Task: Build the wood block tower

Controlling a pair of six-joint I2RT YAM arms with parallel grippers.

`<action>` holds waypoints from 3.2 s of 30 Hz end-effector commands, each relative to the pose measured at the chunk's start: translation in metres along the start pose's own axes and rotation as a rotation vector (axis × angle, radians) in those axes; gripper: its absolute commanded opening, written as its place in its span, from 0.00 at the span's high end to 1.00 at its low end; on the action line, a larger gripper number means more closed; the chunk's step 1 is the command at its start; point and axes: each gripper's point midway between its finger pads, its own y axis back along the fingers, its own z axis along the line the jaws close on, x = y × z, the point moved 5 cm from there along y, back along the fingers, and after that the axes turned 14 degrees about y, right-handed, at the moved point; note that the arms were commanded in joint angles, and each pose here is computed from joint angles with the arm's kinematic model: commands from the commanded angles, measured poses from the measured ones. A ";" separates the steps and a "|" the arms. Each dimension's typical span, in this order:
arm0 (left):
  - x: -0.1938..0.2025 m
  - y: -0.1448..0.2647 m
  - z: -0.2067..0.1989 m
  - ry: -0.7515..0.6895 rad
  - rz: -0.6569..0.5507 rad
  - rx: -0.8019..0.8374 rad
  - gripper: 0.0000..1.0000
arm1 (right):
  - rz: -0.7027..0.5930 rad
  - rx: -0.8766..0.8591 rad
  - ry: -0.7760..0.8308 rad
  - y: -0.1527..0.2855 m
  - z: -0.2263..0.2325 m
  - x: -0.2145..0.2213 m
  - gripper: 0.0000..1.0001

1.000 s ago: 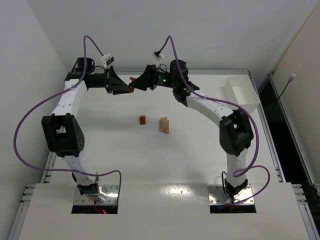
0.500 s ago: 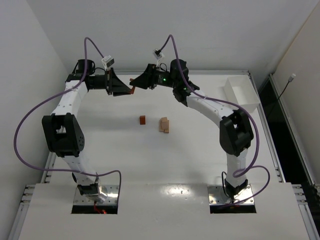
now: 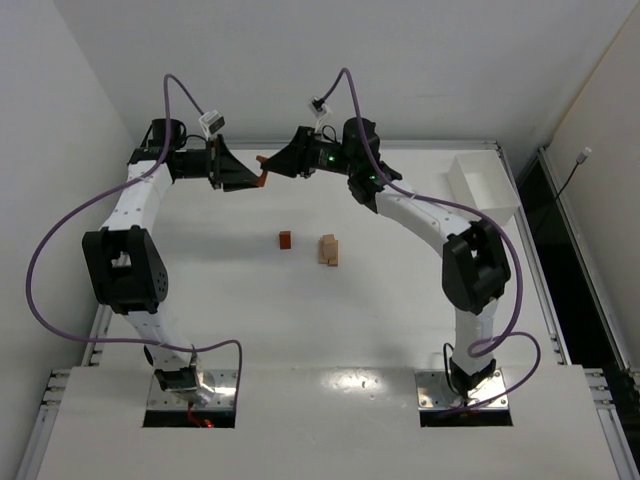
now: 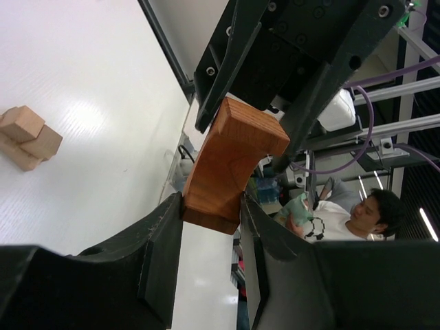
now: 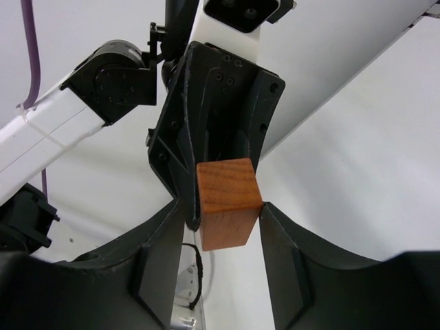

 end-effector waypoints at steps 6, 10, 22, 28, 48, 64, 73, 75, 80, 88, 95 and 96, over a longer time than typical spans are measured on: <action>0.001 0.009 -0.010 -0.013 0.046 0.108 1.00 | -0.091 -0.032 0.064 0.019 0.030 -0.041 0.55; 0.001 0.009 -0.010 -0.013 0.046 0.108 1.00 | -0.091 -0.032 0.064 0.019 0.030 -0.041 0.55; 0.004 0.007 -0.020 -0.034 0.056 0.109 1.00 | -0.070 -0.009 0.047 0.016 0.020 -0.031 0.49; 0.005 0.007 -0.026 -0.044 0.056 0.109 1.00 | -0.063 -0.004 0.060 0.014 0.016 -0.028 0.49; 0.012 0.008 -0.039 -0.083 0.056 0.109 1.00 | -0.027 0.006 0.036 0.005 0.002 -0.007 0.48; 0.018 0.003 -0.042 -0.081 0.074 0.112 1.00 | -0.049 -0.027 0.064 -0.007 0.010 -0.017 0.49; 0.017 0.000 -0.039 -0.081 0.083 0.114 1.00 | -0.052 -0.050 0.075 -0.009 0.017 -0.018 0.62; 0.017 0.000 -0.039 -0.081 0.083 0.114 1.00 | -0.049 -0.059 0.076 -0.009 0.018 -0.016 0.67; 0.015 -0.001 -0.030 -0.054 0.084 0.113 1.00 | -0.061 -0.066 0.088 -0.006 0.023 -0.021 0.94; 0.007 -0.002 -0.014 0.032 0.092 0.106 0.65 | -0.070 -0.049 0.100 0.004 0.021 -0.026 1.00; 0.006 0.006 -0.004 0.044 0.024 0.060 0.00 | -0.064 -0.023 0.133 0.015 0.020 -0.024 1.00; 0.004 0.008 0.002 0.055 -0.002 0.039 0.00 | -0.058 -0.007 0.148 0.020 0.016 -0.024 1.00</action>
